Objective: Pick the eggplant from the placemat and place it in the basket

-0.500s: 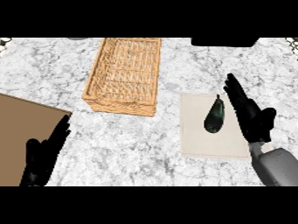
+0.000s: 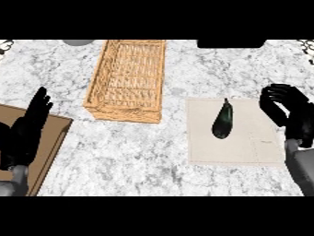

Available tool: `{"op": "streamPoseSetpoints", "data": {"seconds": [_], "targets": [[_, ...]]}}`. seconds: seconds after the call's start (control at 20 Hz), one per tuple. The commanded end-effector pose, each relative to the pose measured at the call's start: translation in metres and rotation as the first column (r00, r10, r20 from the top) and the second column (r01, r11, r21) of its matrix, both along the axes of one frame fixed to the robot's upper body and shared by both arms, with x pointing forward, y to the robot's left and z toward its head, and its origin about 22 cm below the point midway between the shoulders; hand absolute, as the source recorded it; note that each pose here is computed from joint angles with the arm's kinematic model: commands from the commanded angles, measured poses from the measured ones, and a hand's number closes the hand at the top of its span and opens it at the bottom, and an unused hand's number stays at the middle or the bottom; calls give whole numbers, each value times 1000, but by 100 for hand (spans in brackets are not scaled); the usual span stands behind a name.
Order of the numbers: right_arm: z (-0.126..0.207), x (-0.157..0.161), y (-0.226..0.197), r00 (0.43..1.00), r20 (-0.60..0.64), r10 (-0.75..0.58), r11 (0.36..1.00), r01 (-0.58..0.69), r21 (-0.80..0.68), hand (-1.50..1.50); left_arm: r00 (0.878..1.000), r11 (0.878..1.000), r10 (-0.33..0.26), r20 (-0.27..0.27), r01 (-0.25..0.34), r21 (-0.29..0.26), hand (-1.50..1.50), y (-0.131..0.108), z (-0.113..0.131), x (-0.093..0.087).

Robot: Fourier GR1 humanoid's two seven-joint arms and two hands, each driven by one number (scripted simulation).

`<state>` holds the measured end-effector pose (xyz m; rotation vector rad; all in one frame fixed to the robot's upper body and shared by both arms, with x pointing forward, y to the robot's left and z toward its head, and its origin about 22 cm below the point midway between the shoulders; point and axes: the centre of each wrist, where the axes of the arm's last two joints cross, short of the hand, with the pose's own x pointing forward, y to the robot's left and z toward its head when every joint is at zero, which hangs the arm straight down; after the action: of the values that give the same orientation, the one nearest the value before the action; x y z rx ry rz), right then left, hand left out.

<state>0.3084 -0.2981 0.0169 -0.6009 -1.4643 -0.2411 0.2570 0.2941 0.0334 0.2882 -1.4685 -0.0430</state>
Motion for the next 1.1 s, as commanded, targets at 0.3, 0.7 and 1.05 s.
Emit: {"op": "streamPoseSetpoints", "data": {"seconds": [0.3,0.7,1.05], "targets": [[-21,32,-32,815,-128,-565,801,504,-322,-150,998,1000,-23,50,24,-7,0,-9,23,27],[7,58,-19,659,-675,-332,935,136,-327,-150,999,1000,-9,31,8,0,0,-6,8,22],[105,88,26,508,-854,-114,983,-65,-170,-150,998,999,49,34,-49,-3,0,12,18,28]]}}
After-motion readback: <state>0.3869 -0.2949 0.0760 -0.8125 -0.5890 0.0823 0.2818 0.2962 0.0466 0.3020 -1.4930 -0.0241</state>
